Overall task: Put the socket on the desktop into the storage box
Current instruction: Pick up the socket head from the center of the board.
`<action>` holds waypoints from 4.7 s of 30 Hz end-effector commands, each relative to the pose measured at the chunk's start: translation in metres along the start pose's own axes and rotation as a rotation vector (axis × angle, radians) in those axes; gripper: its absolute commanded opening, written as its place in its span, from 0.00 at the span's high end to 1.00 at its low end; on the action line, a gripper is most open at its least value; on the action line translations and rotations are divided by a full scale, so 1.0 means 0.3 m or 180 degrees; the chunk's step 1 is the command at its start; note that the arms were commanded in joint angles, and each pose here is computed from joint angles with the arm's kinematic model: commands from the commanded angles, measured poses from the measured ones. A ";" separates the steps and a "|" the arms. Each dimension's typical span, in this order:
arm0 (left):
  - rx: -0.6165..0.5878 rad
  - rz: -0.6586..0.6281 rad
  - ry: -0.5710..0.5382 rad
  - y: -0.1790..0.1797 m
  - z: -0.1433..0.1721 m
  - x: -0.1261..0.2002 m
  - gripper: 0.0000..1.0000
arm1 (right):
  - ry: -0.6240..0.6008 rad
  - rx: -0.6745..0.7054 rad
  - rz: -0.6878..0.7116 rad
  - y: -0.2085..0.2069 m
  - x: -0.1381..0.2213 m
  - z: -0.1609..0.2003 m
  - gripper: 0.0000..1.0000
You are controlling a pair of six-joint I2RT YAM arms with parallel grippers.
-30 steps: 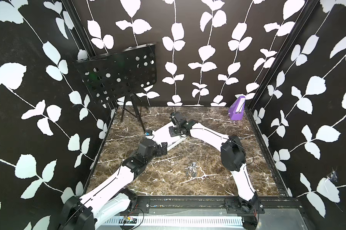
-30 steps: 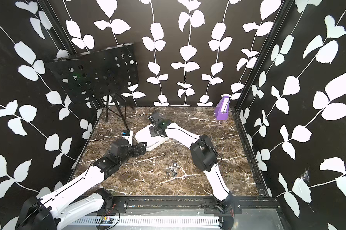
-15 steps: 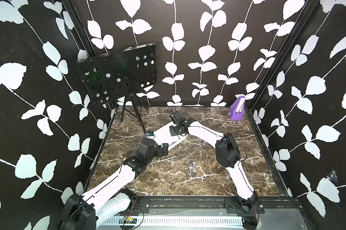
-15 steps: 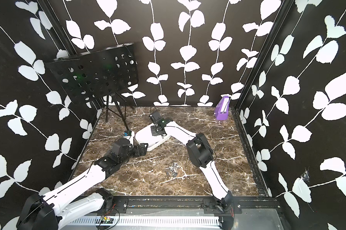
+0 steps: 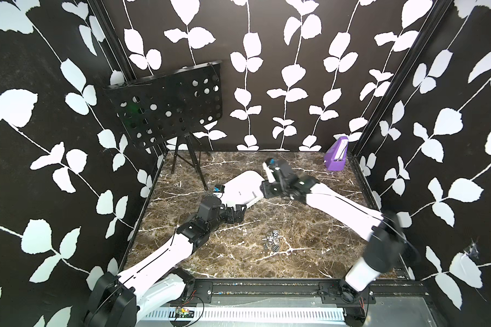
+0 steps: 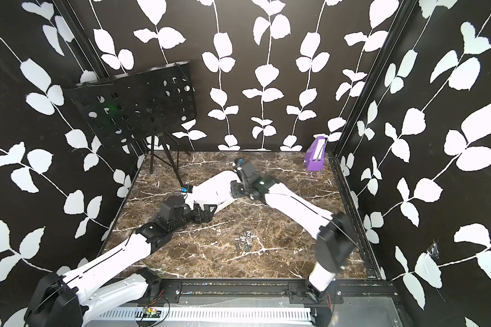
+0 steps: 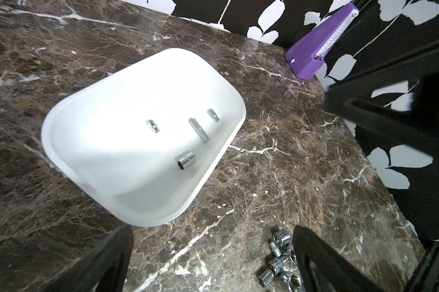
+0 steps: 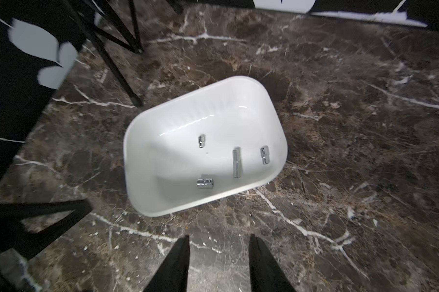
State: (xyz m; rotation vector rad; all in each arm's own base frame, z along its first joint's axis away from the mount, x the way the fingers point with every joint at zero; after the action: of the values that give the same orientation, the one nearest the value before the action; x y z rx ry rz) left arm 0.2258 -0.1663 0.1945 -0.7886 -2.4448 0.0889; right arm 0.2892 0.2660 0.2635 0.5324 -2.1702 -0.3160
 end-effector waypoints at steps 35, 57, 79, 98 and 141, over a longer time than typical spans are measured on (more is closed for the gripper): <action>-0.0845 0.0512 0.0750 -0.267 0.084 -0.148 0.02 | 0.0341 0.0384 0.0096 -0.339 0.064 0.598 0.53; -0.0719 0.0548 0.1292 -0.238 0.227 -0.161 0.05 | 0.0811 0.0614 0.0198 -0.299 -0.066 0.641 0.61; -0.0719 0.0528 0.1342 -0.238 0.234 -0.175 0.04 | 0.0974 0.0668 0.0242 -0.281 -0.132 0.640 0.56; -0.0721 0.0515 0.1330 -0.237 0.232 -0.172 0.04 | 0.1030 0.0673 0.0315 -0.282 -0.153 0.640 0.53; -0.0724 0.0520 0.1321 -0.238 0.229 -0.169 0.05 | 0.1233 0.0663 0.0393 -0.286 -0.186 0.660 0.70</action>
State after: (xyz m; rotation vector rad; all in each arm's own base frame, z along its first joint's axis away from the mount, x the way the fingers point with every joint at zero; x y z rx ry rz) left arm 0.1841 -0.2439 0.1169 -0.9803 -1.9945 -0.2803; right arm 0.1903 0.2273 0.0800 0.5451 -1.9125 0.0532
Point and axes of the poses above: each gripper's point midway between its finger pads, its own x axis back along the fingers, its own y axis along the line the jaws close on, z = x × y, the point moved 7 cm from there along x, back along the fingers, and after that the axes turned 14 degrees about -x, right-handed, at the moved point
